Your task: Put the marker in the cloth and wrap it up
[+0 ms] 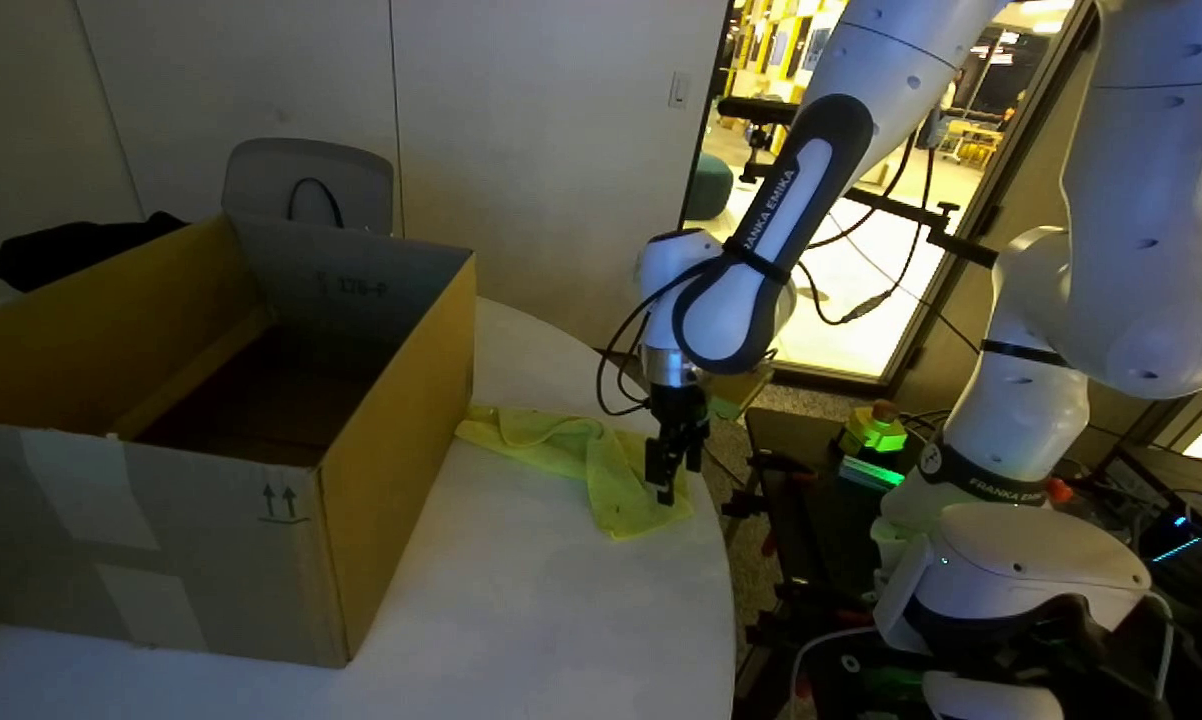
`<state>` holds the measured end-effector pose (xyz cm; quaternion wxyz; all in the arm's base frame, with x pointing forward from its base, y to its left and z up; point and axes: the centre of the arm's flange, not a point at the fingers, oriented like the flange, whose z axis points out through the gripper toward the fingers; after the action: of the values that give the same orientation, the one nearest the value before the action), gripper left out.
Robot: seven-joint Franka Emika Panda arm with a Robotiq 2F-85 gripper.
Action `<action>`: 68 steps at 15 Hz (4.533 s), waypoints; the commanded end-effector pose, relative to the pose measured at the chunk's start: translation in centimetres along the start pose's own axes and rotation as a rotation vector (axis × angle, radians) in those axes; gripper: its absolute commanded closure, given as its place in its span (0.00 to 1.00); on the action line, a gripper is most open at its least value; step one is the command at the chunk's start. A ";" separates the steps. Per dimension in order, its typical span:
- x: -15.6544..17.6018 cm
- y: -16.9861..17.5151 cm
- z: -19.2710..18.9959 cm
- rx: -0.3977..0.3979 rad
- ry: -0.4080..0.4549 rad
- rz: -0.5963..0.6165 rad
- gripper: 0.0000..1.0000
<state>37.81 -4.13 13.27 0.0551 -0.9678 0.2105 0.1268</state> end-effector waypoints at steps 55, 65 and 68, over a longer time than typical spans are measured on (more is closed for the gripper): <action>2.1 1.9 -10.3 -0.308 0.138 -0.245 0.97; 6.4 -4.6 -14.0 -0.082 0.453 -0.109 0.97; 7.8 -6.4 -13.5 -0.027 0.497 -0.065 0.97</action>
<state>47.79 -4.74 25.60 -0.0231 -0.9834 0.1587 -0.0854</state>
